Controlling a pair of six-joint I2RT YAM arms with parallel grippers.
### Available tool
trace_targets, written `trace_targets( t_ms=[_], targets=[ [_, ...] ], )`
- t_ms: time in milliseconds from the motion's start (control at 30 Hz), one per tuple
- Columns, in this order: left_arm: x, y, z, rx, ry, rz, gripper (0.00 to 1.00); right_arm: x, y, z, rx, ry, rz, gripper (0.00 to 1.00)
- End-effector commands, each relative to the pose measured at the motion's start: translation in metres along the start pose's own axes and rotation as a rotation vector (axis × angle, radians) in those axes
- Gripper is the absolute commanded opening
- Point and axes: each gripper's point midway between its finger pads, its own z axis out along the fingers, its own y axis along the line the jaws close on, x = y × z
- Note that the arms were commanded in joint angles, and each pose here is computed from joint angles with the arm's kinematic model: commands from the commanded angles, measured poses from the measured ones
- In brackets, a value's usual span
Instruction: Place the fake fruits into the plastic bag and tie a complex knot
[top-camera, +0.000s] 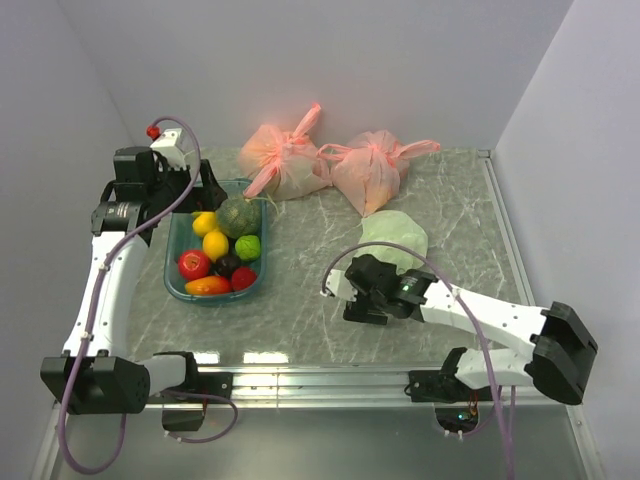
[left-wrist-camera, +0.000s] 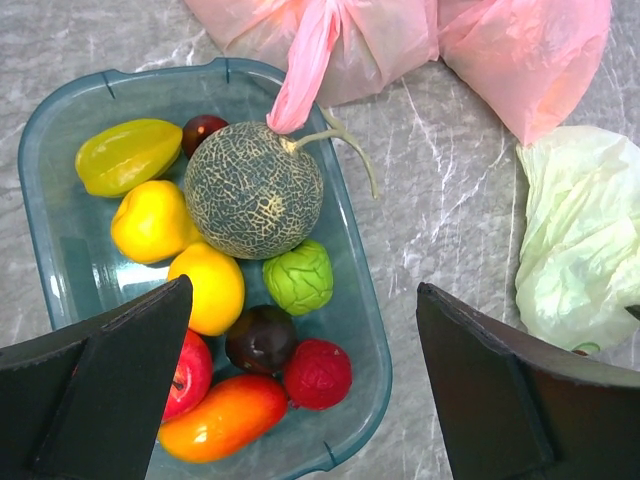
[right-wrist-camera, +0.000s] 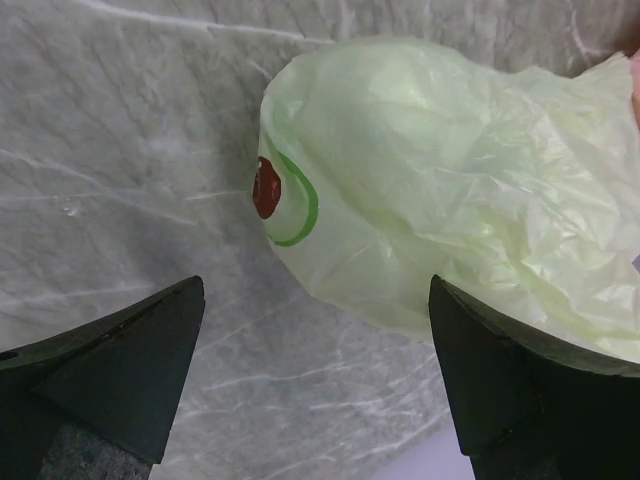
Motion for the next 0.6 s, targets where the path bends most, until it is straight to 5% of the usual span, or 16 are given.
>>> trace_targets(
  t_ms=[0, 167, 267, 300, 367, 567],
  targets=[
    [-0.013, -0.006, -0.003, 0.022, -0.021, 0.013, 0.99, -0.008, -0.021, 0.011, 0.133, 0.018, -0.006, 1.0],
    [-0.012, -0.004, -0.006, 0.01, -0.023, 0.032, 0.99, 0.002, -0.039, 0.038, 0.304, 0.096, -0.065, 1.0],
    [-0.009, -0.008, -0.01, 0.025, -0.043, 0.027, 0.99, -0.003, -0.04, 0.043, 0.309, 0.087, -0.046, 0.58],
    [-0.007, -0.013, -0.013, 0.058, -0.061, 0.056, 0.99, -0.011, -0.046, 0.039, 0.316, 0.06, -0.018, 0.35],
    [-0.004, -0.02, -0.017, 0.099, -0.088, 0.086, 0.99, -0.025, -0.055, 0.03, 0.311, 0.006, 0.022, 0.03],
    [-0.001, -0.043, -0.033, 0.227, -0.232, 0.212, 0.99, -0.091, -0.145, -0.075, 0.181, -0.413, 0.356, 0.0]
  ],
)
